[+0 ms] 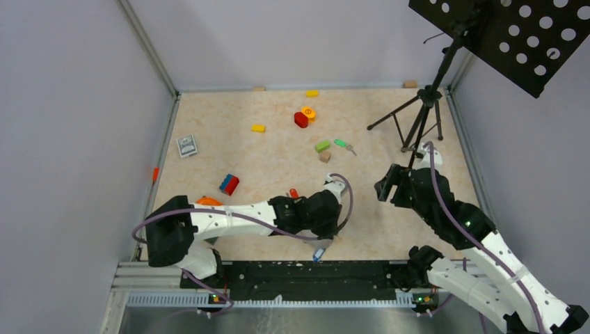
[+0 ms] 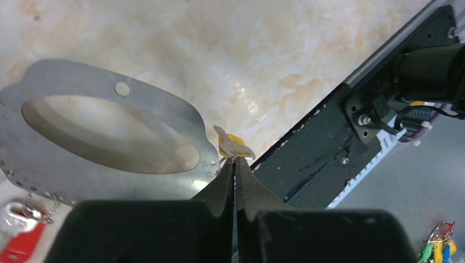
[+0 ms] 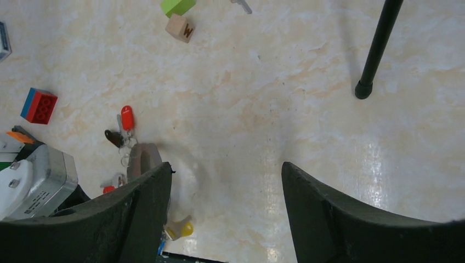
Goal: Remove the keys from the keyring
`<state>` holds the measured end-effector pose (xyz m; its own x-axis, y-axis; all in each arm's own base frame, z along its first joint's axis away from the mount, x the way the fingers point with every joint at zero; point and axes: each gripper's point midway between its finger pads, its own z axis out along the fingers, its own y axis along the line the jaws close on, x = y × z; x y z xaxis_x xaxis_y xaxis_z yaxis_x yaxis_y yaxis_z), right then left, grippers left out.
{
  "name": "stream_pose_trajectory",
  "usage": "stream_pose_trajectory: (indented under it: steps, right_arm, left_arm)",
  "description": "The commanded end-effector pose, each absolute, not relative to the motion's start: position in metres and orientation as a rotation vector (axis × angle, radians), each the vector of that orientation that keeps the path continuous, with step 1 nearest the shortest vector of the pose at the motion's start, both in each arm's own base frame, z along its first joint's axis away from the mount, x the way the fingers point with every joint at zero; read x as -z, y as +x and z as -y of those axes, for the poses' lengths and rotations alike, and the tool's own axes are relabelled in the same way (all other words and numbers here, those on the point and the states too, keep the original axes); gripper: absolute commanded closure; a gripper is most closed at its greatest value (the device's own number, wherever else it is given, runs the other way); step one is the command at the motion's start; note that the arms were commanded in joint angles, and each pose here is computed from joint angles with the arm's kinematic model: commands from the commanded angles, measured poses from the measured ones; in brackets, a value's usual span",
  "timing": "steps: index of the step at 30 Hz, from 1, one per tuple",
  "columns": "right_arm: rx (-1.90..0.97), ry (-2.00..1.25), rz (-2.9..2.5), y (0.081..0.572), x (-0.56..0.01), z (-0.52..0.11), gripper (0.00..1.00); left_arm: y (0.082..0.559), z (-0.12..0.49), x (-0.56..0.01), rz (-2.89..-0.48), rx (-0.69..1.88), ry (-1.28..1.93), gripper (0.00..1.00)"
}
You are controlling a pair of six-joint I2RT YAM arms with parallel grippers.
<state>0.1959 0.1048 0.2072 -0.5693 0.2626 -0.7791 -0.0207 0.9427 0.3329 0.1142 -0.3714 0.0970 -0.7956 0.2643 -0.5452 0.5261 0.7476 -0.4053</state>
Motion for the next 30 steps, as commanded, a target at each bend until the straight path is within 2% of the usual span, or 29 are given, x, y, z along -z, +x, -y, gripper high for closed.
stream_pose_trajectory:
  steps: [1,2,3,5,6,8,13,18,24,30]
  right_arm:
    - [-0.405,0.212,-2.085,0.197,-0.23,-0.102,0.28]
    - [-0.409,0.213,-2.087,0.197,-0.23,-0.102,0.28]
    - [-0.41,0.213,-2.089,0.197,-0.229,-0.103,0.28]
    - [-0.416,0.212,-2.093,0.197,-0.228,-0.104,0.28]
    - [-0.418,0.213,-2.094,0.197,-0.228,-0.104,0.28]
    - [-0.42,0.214,-2.095,0.197,-0.227,-0.105,0.28]
    - [-0.446,0.2,-2.108,0.199,-0.221,-0.112,0.28]
    - [-0.512,0.156,-2.148,0.202,-0.208,-0.132,0.28]
    - [-0.791,-0.125,-2.281,0.189,-0.179,-0.197,0.28]
    - [-0.611,-0.124,-2.464,0.177,-0.126,-0.204,0.29]
  left_arm:
    - [0.117,0.415,-0.133,-2.323,0.959,0.681,0.96]
    - [0.118,0.415,-0.133,-2.316,0.946,0.696,0.84]
    - [0.12,0.412,-0.133,-2.315,0.923,0.697,0.65]
    - [0.126,0.405,-0.136,-2.3,0.869,0.69,0.38]
    - [0.133,0.396,-0.139,-2.288,0.815,0.662,0.29]
    - [0.147,0.376,-0.151,-2.26,0.717,0.602,0.22]
    - [0.172,0.322,-0.179,-2.179,0.586,0.475,0.17]
    - [0.195,0.262,-0.163,-2.257,0.533,0.294,0.17]
    - [0.182,0.238,-0.123,-2.38,0.58,0.225,0.2]
    - [0.163,0.236,-0.104,-2.439,0.638,0.265,0.22]
